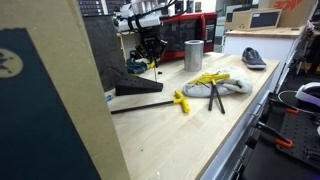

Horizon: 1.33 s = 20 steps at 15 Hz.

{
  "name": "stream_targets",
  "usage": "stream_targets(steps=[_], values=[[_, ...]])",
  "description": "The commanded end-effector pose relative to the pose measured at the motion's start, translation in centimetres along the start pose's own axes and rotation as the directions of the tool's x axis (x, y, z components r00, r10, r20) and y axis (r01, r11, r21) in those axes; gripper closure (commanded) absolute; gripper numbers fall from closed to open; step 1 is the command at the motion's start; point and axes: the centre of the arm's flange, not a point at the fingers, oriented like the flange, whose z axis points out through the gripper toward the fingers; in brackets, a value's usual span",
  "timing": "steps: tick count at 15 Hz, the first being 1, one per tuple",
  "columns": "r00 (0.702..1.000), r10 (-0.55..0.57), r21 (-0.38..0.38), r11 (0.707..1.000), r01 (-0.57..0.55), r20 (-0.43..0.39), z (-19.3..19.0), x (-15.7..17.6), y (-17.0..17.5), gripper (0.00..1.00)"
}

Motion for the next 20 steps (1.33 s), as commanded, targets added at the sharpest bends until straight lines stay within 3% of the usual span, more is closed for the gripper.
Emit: stream_targets(steps=[1,20], values=[[1.0,0.029,0.043,0.999,-0.029,-0.006,-0.62,0.32,1.09,0.96],[0.998,0.036,0.022,0.999,-0.037,0.043,-0.24,0.73,1.44,0.96]])
